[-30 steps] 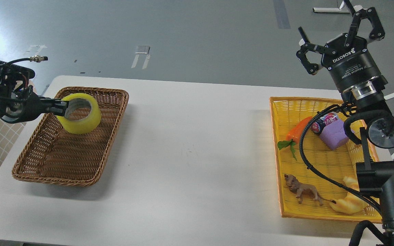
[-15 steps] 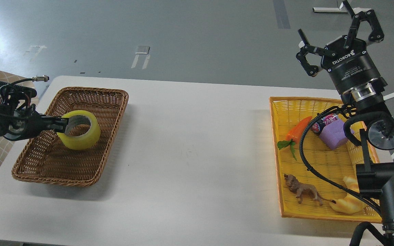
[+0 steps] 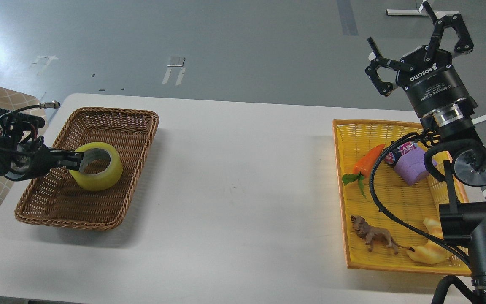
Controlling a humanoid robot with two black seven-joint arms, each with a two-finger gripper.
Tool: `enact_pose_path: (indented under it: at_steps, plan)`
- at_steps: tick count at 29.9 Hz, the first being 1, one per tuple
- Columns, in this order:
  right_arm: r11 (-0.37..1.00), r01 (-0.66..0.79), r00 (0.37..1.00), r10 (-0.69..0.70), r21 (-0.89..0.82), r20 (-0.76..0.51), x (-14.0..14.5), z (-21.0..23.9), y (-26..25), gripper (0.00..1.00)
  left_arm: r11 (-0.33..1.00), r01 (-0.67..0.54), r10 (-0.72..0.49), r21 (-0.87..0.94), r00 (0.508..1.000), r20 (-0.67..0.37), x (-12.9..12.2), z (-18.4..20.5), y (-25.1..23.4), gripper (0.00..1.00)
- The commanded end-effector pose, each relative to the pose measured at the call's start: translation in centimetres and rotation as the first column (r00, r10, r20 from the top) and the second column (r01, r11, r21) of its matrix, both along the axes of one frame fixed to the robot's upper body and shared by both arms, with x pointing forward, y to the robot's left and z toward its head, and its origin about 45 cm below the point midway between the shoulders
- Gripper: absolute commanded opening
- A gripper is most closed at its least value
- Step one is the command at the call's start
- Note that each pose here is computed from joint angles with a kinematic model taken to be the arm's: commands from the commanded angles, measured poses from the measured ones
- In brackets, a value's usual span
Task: Place and transfer tape with both arms
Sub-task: 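Lower the tape roll into the wicker basket and open the left gripper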
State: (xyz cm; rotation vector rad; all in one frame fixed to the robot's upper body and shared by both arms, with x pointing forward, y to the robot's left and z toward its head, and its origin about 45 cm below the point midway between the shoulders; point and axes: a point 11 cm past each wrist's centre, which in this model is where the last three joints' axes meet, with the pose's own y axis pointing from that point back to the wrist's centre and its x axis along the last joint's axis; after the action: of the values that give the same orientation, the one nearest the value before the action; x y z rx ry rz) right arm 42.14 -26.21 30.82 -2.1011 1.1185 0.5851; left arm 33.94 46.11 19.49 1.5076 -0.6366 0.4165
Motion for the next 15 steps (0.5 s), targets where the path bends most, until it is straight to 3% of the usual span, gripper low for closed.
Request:
enact_pose_path:
  at_steps: [1, 2, 5, 7, 8, 11, 15]
  plan:
    - [1.0, -0.001, 1.0, 0.001, 0.0, 0.0, 0.0, 0.0, 0.02, 0.99, 1.0, -0.001, 0.001, -0.001, 1.0, 0.001, 0.02, 0.02, 0.0, 0.0]
    - [1.0, 0.001, 1.0, -0.001, 0.0, 0.0, 0.0, 0.01, -0.03, 0.99, 1.0, 0.0, 0.0, -0.002, 1.0, -0.001, -0.01, -0.06, -0.05, 0.0]
    - [1.0, 0.001, 1.0, -0.001, 0.0, 0.0, 0.0, 0.01, -0.03, 0.99, 1.0, -0.002, 0.002, -0.001, 1.0, 0.001, 0.0, 0.01, 0.0, 0.14]
    - [1.0, 0.001, 1.0, -0.001, 0.0, 0.0, 0.0, 0.01, -0.03, 0.99, 1.0, -0.002, 0.002, -0.004, 1.0, 0.0, 0.02, -0.03, -0.07, 0.34]
    - [1.0, 0.001, 1.0, -0.001, 0.0, 0.0, 0.0, 0.01, -0.03, 0.99, 1.0, -0.002, 0.002, -0.004, 1.0, 0.002, 0.03, 0.04, -0.06, 0.51]
    - [1.0, 0.001, 1.0, -0.001, 0.0, 0.0, 0.0, 0.01, -0.03, 0.98, 1.0, 0.005, -0.005, -0.008, 1.0, 0.002, 0.04, 0.05, -0.32, 0.67]
    - [1.0, 0.001, 1.0, -0.001, 0.001, 0.004, 0.01, 0.13, -0.01, 0.99, 1.0, -0.007, 0.007, -0.028, 1.0, 0.008, 0.17, 0.37, -0.45, 0.7]
